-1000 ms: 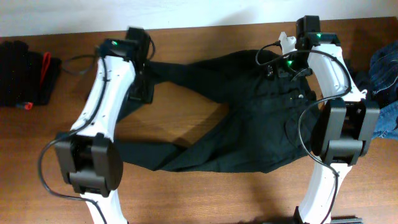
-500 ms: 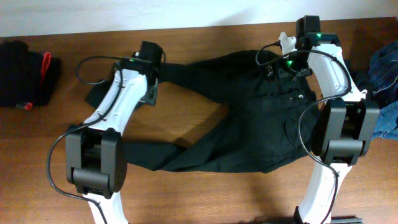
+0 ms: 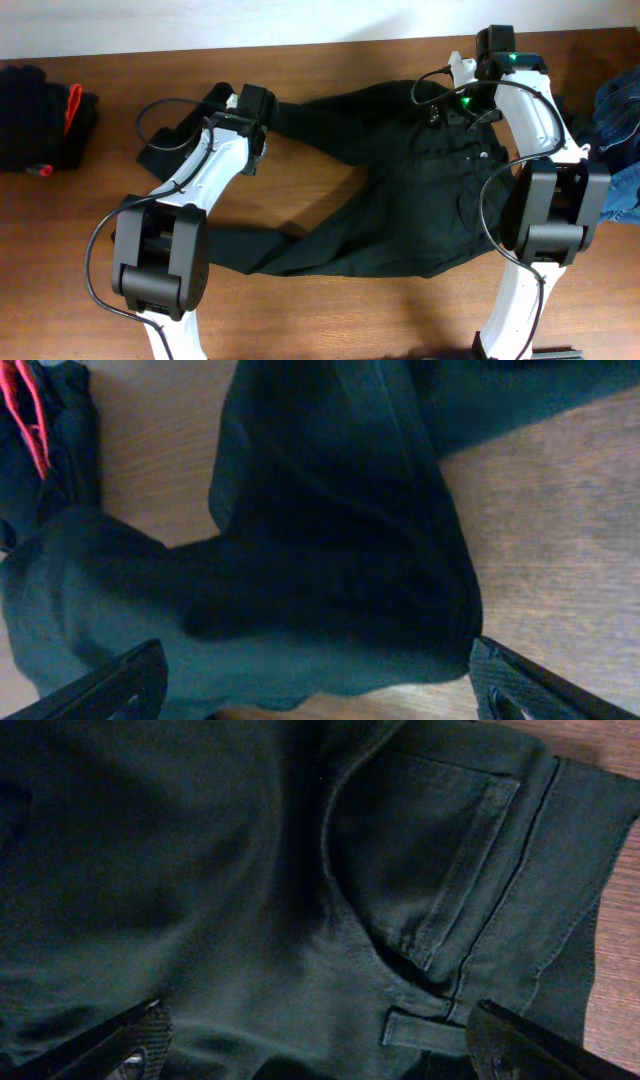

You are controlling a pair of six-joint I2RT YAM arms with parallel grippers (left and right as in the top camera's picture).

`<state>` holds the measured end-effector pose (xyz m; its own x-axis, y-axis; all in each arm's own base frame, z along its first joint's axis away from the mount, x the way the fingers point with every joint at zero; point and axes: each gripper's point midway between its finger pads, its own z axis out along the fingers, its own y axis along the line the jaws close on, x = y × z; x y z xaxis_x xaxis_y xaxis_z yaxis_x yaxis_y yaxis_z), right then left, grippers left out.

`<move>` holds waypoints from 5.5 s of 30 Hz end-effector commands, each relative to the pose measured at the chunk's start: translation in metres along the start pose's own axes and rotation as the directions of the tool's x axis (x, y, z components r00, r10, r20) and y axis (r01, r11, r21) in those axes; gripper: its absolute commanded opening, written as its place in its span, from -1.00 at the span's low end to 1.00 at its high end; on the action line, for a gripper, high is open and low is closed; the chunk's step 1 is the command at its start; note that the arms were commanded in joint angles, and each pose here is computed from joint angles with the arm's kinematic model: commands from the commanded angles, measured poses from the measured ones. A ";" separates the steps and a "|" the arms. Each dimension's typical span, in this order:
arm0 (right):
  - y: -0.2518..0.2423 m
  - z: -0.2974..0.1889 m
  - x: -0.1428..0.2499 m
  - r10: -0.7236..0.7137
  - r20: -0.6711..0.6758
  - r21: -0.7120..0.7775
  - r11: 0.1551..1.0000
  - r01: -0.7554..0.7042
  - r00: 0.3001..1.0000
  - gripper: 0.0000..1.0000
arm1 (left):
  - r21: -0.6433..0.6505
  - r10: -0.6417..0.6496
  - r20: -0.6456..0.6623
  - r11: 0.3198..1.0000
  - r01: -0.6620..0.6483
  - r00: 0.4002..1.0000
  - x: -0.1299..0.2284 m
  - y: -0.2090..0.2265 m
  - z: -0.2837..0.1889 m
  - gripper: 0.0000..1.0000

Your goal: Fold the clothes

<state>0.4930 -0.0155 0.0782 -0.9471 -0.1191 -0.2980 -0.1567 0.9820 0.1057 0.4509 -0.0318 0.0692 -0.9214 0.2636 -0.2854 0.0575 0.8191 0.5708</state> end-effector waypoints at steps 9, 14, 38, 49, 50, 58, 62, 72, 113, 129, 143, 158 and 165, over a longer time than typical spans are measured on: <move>-0.001 -0.026 -0.012 -0.009 0.058 0.025 1.000 0.007 0.998 0.97 | -0.024 -0.003 0.015 1.000 0.003 1.000 0.008 0.001 0.002 0.92; -0.001 -0.026 -0.012 -0.009 0.058 0.026 1.000 0.007 0.998 0.97 | -0.024 -0.017 0.025 1.000 0.018 1.000 0.007 -0.001 0.004 0.91; -0.001 -0.026 -0.012 -0.009 0.058 0.026 1.000 0.007 0.998 0.97 | -0.025 0.011 0.022 1.000 -0.011 1.000 0.013 -0.010 0.018 0.64; -0.001 -0.026 -0.012 -0.009 0.058 0.025 1.000 0.007 0.998 0.97 | -0.026 0.029 0.033 0.999 -0.028 0.999 0.010 -0.010 0.018 -0.59; -0.001 -0.026 -0.012 -0.009 0.058 0.025 1.000 0.007 0.998 0.97 | -0.026 0.031 0.035 0.999 -0.030 0.999 0.009 -0.010 0.017 -0.83; -0.001 -0.026 -0.012 -0.009 0.058 0.026 1.000 0.007 0.998 0.97 | -0.202 0.050 0.112 0.979 -0.027 0.992 -0.030 0.041 -0.011 -1.00; -0.001 -0.026 -0.012 -0.009 0.058 0.026 1.000 0.007 0.998 0.97 | -0.228 0.034 0.174 0.974 0.007 0.984 -0.063 0.081 -0.031 -1.00; -0.001 -0.026 -0.012 -0.009 0.058 0.025 1.000 0.007 0.998 0.97 | -0.300 -0.118 0.310 0.929 0.215 0.943 -0.108 0.205 -0.075 -1.00; -0.001 -0.026 -0.012 -0.009 0.058 0.026 1.000 0.007 0.998 0.97 | 0.252 -0.144 0.399 0.967 0.042 0.906 -0.070 0.217 0.055 -1.00; -0.001 -0.026 -0.012 -0.009 0.058 0.026 1.000 0.008 0.998 0.97 | 0.233 -0.131 0.207 0.969 0.081 0.970 -0.001 0.188 0.111 -1.00; -0.001 -0.026 -0.012 -0.009 0.058 0.025 1.000 0.007 0.998 0.97 | 0.207 -0.210 0.148 0.962 0.177 0.967 0.025 0.211 0.126 -1.00; -0.001 -0.026 -0.012 -0.009 0.058 0.025 1.000 0.007 0.998 0.97 | 0.088 -0.347 -0.063 0.932 0.352 0.936 0.069 0.218 0.126 -0.88; -0.001 -0.026 -0.012 -0.009 0.058 0.025 1.000 0.008 0.998 0.97 | 0.061 -0.514 0.046 0.857 0.512 0.856 0.050 0.253 0.081 0.99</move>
<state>0.4930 -0.0153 0.0782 -0.9471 -0.1194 -0.2980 -0.1571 0.9819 0.1057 0.4525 0.2259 0.0861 -0.8848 -0.0999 -0.4551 -0.2727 0.9029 0.3321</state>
